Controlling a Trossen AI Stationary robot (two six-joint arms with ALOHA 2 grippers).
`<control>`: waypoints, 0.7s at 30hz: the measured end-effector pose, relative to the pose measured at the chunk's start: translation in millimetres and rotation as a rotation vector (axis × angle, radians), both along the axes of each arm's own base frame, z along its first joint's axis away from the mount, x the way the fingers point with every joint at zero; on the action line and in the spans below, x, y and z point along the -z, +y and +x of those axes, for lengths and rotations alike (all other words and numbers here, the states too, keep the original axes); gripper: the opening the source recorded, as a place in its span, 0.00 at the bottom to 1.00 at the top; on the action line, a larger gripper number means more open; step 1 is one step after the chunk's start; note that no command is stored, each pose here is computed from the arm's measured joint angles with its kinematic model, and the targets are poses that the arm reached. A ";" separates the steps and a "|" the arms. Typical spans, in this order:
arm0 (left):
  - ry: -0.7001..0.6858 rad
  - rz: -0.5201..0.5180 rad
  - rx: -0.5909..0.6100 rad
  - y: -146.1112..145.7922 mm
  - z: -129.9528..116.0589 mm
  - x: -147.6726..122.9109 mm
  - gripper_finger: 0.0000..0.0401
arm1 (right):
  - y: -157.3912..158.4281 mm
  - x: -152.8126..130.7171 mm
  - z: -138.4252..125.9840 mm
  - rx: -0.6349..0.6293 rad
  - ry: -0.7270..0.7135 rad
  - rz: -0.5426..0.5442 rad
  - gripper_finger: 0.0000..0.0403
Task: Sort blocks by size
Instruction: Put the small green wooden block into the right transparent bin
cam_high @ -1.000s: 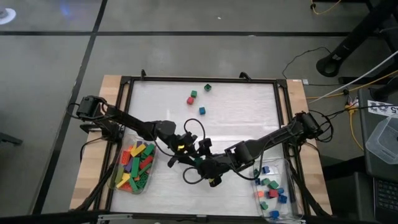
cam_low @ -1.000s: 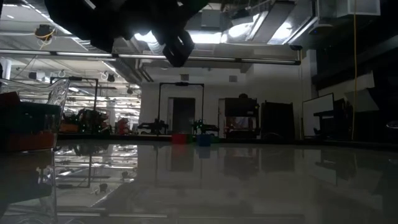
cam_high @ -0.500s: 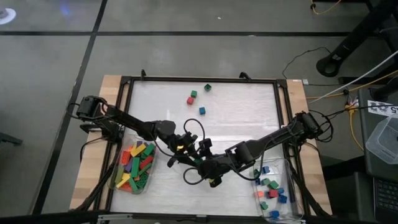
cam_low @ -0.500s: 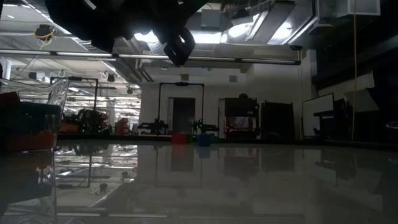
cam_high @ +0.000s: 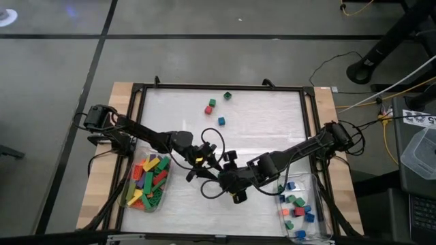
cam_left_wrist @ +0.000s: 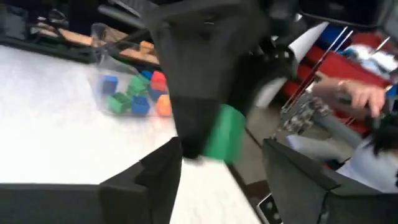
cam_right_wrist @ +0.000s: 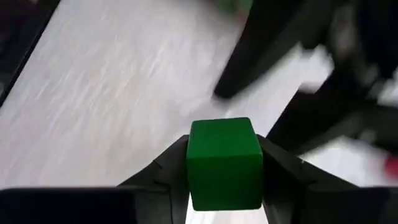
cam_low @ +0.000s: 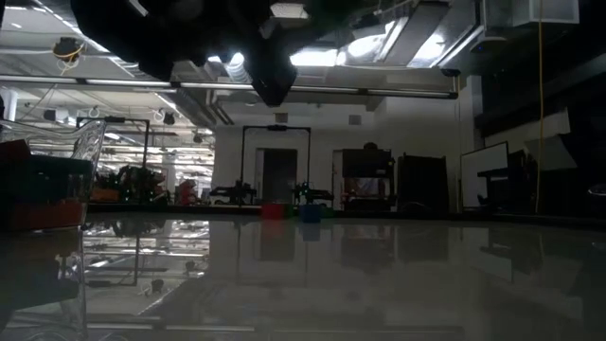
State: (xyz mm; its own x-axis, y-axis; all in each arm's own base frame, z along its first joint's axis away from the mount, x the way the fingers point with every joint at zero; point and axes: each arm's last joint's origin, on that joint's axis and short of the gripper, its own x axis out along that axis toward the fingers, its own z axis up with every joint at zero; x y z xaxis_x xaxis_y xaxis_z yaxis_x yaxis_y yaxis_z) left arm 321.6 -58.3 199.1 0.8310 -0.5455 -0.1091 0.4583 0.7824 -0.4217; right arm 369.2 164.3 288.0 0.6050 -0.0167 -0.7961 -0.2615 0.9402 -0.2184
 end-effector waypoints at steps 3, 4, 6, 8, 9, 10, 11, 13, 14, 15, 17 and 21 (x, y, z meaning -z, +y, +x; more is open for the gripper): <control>0.010 0.045 0.007 -0.1 -0.7 2.8 0.55 | -1.5 1.5 -14.8 0.059 0.154 0.050 0.37; 0.015 0.063 0.010 0.2 -0.9 4.0 0.56 | -0.1 -1.4 -18.1 0.082 0.185 0.078 0.36; 0.017 0.100 0.013 1.5 -1.1 6.4 0.57 | 2.7 -7.8 -30.9 0.144 0.276 0.105 0.33; 0.010 0.130 0.009 2.4 -1.1 7.3 0.57 | 7.0 -11.8 -46.7 0.222 0.376 0.103 0.33; 0.005 0.143 0.010 2.7 -1.1 7.7 0.57 | 10.2 -13.4 -52.8 0.263 0.408 0.113 0.33; 0.002 0.151 0.011 2.7 -1.1 7.9 0.57 | 14.0 -13.8 -60.8 0.313 0.447 0.108 0.33; -0.001 0.156 0.013 2.3 -1.2 7.9 0.56 | 17.4 -13.8 -69.5 0.368 0.485 0.097 0.34; -0.007 0.164 0.017 2.0 -1.2 7.9 0.56 | 26.7 -15.3 -84.6 0.457 0.525 0.093 0.36; -0.008 0.166 0.017 2.0 -1.3 8.0 0.56 | 32.2 -16.0 -93.2 0.498 0.549 0.088 0.37; -0.009 0.168 0.017 2.2 -1.3 8.0 0.56 | 37.0 -16.0 -102.3 0.543 0.579 0.073 0.37; -0.009 0.170 0.016 2.4 -1.2 8.0 0.56 | 50.7 -14.3 -115.2 0.603 0.595 0.095 0.37; -0.008 0.170 0.016 2.3 -1.2 8.3 0.56 | 77.6 -10.0 -141.9 0.639 0.621 0.117 0.34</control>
State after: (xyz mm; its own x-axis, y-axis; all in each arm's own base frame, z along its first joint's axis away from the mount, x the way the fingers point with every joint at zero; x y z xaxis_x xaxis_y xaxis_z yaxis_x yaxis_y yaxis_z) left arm 320.4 -56.0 190.8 0.8234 -0.5330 -0.1947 0.4741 0.8348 -0.2801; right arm 227.3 241.8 298.0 -0.0320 -0.1004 -0.9944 0.2797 0.9543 -0.1053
